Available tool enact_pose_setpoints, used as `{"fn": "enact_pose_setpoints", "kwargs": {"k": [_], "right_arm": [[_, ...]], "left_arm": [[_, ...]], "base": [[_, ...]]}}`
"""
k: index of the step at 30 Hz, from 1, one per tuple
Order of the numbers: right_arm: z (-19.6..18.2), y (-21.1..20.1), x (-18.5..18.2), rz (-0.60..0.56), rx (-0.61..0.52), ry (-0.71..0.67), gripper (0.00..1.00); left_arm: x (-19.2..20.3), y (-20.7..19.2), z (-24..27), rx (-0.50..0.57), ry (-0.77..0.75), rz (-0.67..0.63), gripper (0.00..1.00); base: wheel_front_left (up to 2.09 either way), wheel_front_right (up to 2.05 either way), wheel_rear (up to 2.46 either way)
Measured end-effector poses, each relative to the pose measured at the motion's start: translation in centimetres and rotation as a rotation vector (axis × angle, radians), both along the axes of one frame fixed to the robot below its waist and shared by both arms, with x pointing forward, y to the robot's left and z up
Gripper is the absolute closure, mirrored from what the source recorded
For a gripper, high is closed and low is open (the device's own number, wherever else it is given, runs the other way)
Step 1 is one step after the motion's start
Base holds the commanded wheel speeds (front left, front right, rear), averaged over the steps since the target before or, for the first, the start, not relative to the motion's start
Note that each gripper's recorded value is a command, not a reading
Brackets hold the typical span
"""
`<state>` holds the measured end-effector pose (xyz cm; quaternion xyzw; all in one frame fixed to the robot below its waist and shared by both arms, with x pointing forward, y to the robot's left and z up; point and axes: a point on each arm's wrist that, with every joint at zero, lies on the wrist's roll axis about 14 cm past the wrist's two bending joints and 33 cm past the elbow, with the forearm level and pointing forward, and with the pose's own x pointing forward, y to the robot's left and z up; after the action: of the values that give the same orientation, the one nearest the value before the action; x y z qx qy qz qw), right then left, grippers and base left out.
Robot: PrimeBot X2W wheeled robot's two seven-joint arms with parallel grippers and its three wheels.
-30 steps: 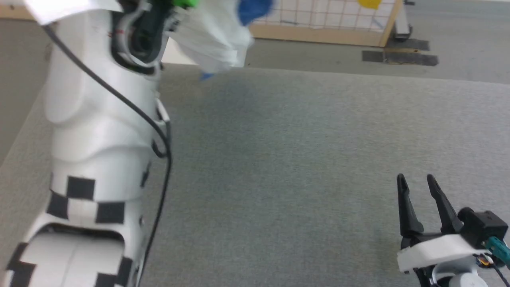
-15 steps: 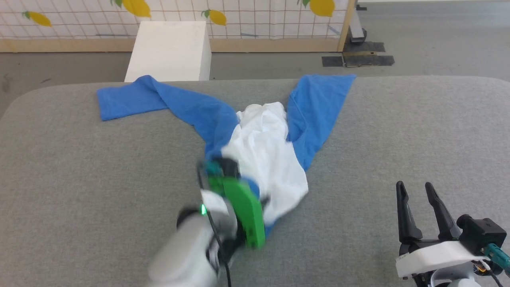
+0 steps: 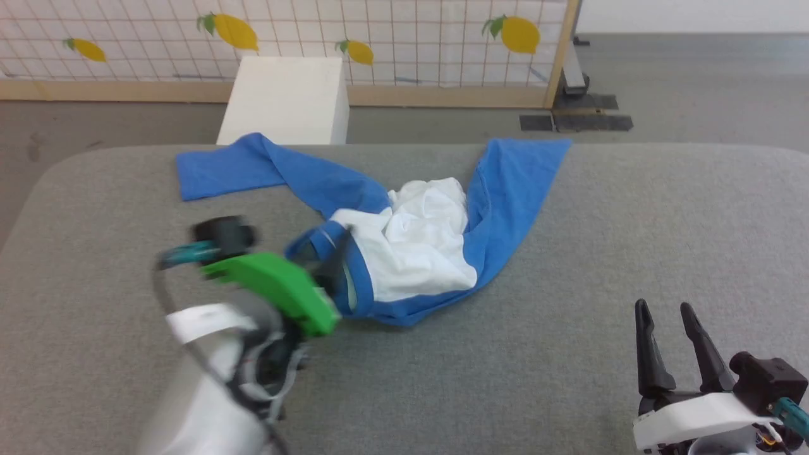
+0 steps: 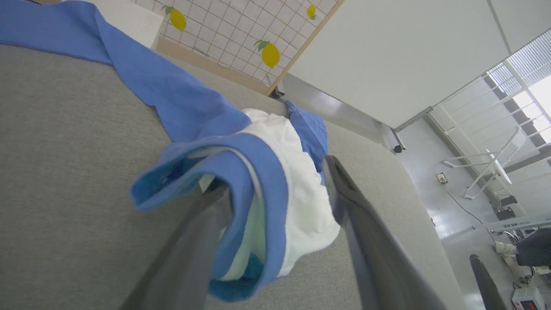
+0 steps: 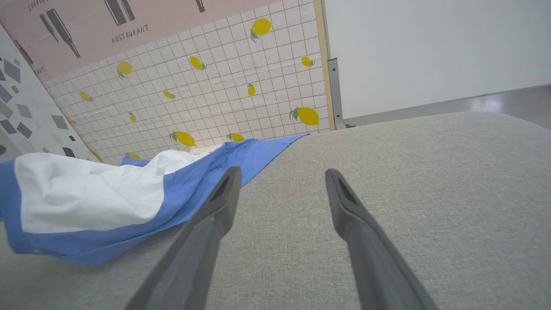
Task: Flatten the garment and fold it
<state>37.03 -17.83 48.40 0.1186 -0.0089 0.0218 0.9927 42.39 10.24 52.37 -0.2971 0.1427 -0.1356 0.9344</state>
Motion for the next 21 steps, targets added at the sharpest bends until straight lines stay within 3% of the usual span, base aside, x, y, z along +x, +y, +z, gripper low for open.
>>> {"fn": "enact_pose_setpoints", "kwargs": {"k": [4,9,12,16,21], "right_arm": [[0.3,0.4,-0.1,0.012,0.007,-0.010,0.00],[0.9,0.8,0.0,0.022,0.007,-0.028,0.00],[1.1,1.0,0.0,0.030,0.007,-0.033,0.00],[0.4,0.7,0.0,0.023,0.007,-0.010,0.00],[-1.5,0.5,1.6,0.030,-0.018,0.117,0.00]], "left_arm": [[-1.2,6.3,1.3,0.076,-0.077,0.190,0.00],[-3.9,12.5,1.7,0.324,-0.215,0.380,0.00],[-5.2,13.4,3.1,0.425,-0.373,0.438,0.00],[-6.3,12.7,1.6,0.478,-0.373,0.427,0.00],[-6.2,12.0,2.2,0.485,-0.407,0.439,0.00]], "base": [[0.00,0.00,0.00],[0.00,0.00,0.00],[0.00,0.00,0.00],[0.00,0.00,0.00],[0.00,0.00,0.00]]}}
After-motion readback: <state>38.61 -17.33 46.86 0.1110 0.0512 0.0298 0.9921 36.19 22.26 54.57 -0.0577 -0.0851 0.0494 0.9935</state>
